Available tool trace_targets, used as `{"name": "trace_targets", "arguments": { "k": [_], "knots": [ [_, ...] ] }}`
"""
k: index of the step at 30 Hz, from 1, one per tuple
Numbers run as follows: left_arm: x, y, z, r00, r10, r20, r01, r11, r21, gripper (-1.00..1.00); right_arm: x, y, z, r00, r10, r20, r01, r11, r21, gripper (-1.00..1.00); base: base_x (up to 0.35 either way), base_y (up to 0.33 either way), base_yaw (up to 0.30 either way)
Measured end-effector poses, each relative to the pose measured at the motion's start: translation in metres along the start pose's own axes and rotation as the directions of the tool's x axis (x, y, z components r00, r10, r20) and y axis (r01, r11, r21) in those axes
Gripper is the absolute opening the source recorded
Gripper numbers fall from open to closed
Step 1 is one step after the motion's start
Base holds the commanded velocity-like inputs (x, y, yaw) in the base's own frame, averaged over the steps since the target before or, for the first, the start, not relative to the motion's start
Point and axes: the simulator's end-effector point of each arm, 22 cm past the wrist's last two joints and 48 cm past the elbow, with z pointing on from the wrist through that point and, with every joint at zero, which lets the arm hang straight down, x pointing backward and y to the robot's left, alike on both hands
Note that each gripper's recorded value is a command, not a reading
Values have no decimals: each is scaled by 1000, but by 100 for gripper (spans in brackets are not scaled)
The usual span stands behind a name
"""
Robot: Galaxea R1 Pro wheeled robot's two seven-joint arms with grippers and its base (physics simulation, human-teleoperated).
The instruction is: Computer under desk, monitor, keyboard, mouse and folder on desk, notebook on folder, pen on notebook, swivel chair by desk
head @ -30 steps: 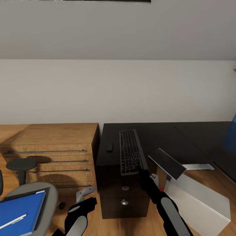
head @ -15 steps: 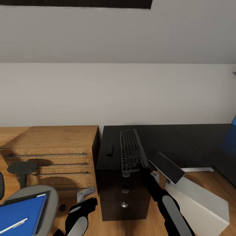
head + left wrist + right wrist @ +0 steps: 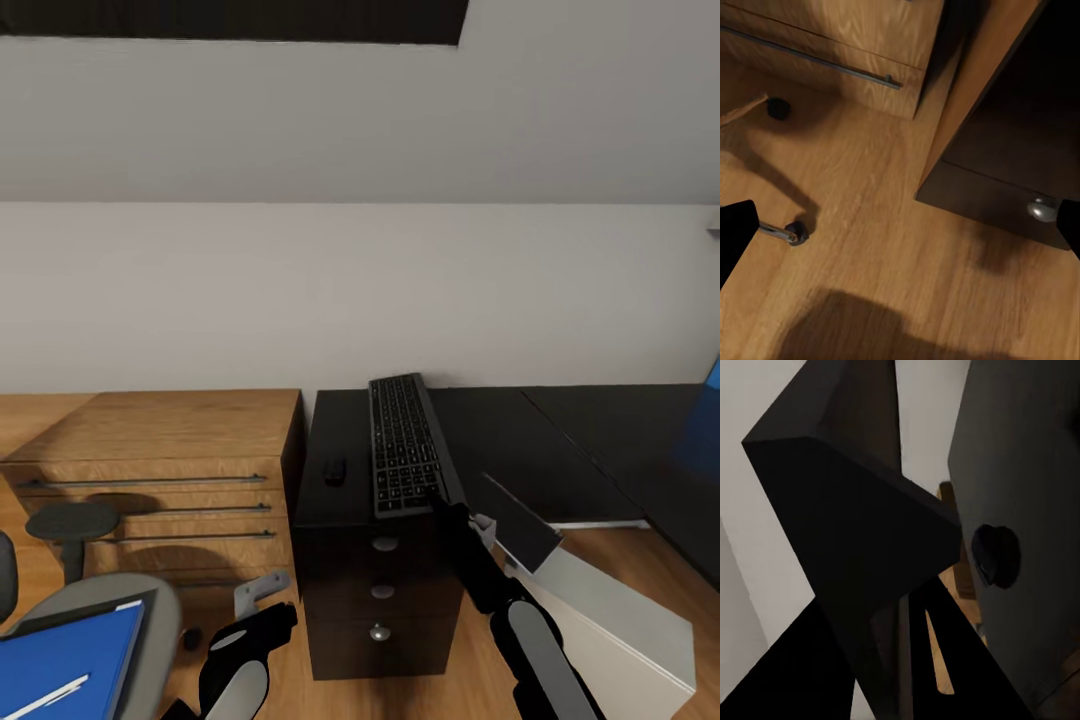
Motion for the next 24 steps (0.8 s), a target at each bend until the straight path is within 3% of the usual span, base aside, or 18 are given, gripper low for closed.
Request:
{"name": "trace_targets", "arguments": {
  "k": [4, 10, 24],
  "knots": [
    [-12, -3, -6, 998, -52, 35, 52, 999, 6, 100, -3, 4, -3, 999, -43, -2, 43, 999, 11, -100, -61, 0, 0],
    [-14, -18, -19, 997, -57, 54, 56, 998, 34, 100, -5, 8, -5, 987, -157, -14, 157, 987, 34, -100, -277, 0, 0],
    [-32, -21, -37, 997, -56, 57, 54, 998, 35, 100, -7, 33, -3, 988, -153, -14, 154, 988, 34, -100, -333, -25, 0]
  ]
}}
